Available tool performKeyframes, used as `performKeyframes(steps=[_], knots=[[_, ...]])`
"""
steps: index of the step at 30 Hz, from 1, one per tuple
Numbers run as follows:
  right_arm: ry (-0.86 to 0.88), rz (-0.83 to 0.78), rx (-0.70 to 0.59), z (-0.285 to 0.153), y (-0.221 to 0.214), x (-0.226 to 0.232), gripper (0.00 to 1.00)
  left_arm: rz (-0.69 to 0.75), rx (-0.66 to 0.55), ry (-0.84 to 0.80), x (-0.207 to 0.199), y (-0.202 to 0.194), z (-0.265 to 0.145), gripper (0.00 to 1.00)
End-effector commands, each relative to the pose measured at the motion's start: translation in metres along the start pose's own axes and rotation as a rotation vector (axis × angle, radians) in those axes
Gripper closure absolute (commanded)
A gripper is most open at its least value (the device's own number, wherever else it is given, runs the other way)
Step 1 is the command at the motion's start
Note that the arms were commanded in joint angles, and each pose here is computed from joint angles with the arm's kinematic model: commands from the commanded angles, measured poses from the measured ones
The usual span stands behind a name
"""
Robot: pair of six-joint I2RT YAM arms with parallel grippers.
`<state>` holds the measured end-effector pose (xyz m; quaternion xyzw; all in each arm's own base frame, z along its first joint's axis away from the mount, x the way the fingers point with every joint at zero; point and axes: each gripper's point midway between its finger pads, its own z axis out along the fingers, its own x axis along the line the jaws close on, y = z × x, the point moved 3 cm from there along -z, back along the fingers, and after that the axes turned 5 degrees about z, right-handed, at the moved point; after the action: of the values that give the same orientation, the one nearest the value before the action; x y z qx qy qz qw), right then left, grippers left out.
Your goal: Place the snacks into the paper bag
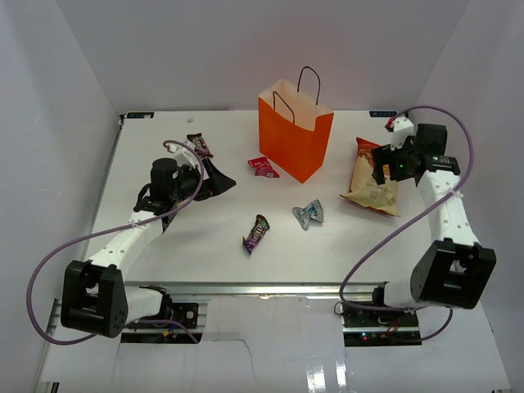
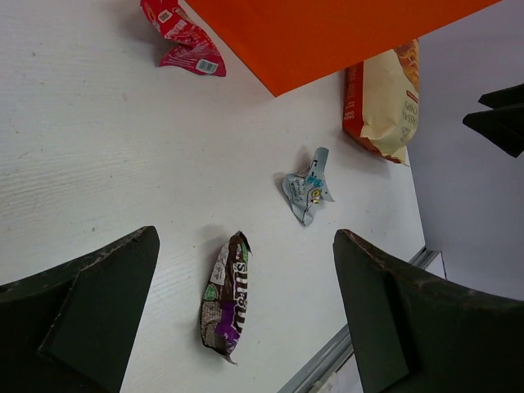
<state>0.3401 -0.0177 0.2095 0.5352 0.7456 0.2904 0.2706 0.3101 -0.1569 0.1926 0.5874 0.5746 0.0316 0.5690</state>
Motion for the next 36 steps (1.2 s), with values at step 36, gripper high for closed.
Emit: performKeyframes(steps=[36], knots=[[0.039, 0.64, 0.085, 0.144, -0.018, -0.085, 0.13, -0.013, -0.049, 0.021, -0.011, -0.021, -0.024, 0.02]])
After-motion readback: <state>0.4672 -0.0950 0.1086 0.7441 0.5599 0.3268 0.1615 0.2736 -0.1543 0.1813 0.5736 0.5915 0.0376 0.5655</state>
